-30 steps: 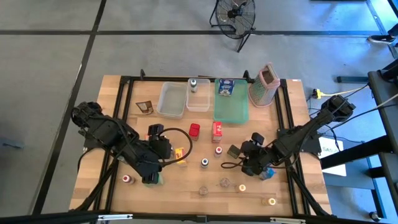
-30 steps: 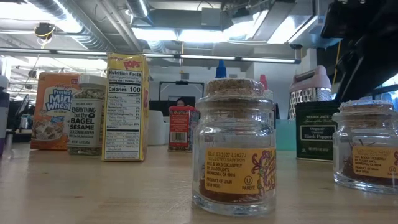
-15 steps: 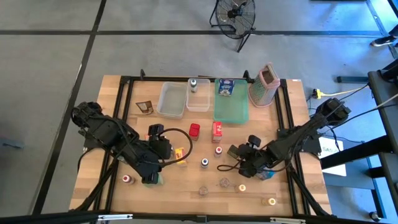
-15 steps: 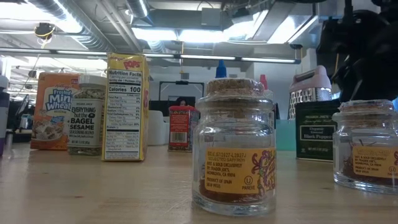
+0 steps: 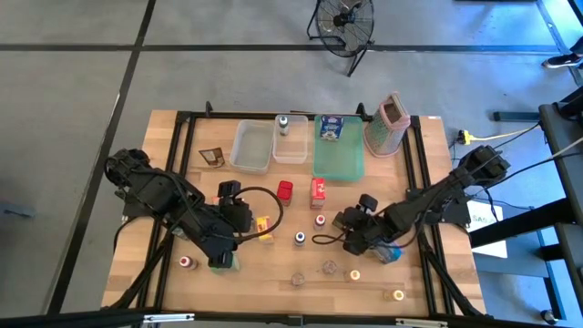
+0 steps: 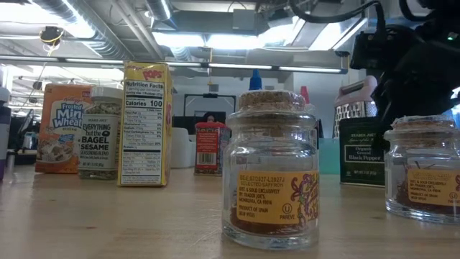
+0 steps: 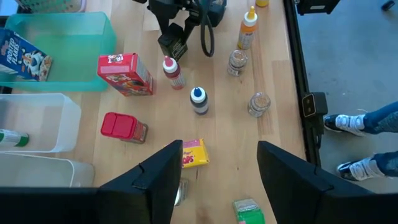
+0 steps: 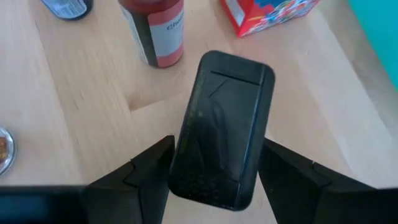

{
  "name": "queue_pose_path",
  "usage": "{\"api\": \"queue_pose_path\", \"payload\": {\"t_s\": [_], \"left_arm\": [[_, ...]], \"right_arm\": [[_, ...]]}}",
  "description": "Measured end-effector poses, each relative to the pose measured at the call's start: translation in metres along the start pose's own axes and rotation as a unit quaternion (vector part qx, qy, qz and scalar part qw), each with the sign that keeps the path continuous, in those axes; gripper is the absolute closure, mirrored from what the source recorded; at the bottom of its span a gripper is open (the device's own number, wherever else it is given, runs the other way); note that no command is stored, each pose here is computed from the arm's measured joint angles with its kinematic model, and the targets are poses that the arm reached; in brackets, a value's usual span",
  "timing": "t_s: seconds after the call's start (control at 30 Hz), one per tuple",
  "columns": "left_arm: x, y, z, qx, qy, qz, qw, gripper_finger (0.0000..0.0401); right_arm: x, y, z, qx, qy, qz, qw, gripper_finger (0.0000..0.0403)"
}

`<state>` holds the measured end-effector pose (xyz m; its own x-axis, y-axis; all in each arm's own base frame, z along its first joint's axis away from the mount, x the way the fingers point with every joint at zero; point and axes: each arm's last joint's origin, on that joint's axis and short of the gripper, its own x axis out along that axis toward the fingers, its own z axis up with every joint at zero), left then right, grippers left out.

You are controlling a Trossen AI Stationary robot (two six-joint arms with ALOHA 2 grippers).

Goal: Pick & Place Kitchen Items
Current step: Put the black seasoning can into the gray bin

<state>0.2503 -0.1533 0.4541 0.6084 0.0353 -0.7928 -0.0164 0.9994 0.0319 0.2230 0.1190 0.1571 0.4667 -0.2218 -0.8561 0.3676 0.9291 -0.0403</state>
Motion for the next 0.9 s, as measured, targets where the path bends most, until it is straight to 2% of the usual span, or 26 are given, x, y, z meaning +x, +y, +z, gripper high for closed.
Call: {"api": "queue_pose_path", "payload": {"t_s": [0.23,0.53,0.9], "left_arm": [[-0.0001,-0.0002,-0.0001,-0.001,0.0,-0.001,1.0,0.0197],[-0.0001,-0.0003,-0.0002,0.0,0.0,-0.001,1.0,0.0197],[-0.0002,-0.0001,-0.0001,0.004,-0.002,0.004,1.0,0.0196]], "right_arm": [[0.0015,-0.0013,0.0012,0.002,0.02,0.014,1.0,0.0191],[0.0016,-0.0011,0.0021,0.012,0.018,0.017,1.0,0.0277],[-0.0045,-0.0029,0.0034,0.03,0.039,0.018,0.999,0.0277]]}}
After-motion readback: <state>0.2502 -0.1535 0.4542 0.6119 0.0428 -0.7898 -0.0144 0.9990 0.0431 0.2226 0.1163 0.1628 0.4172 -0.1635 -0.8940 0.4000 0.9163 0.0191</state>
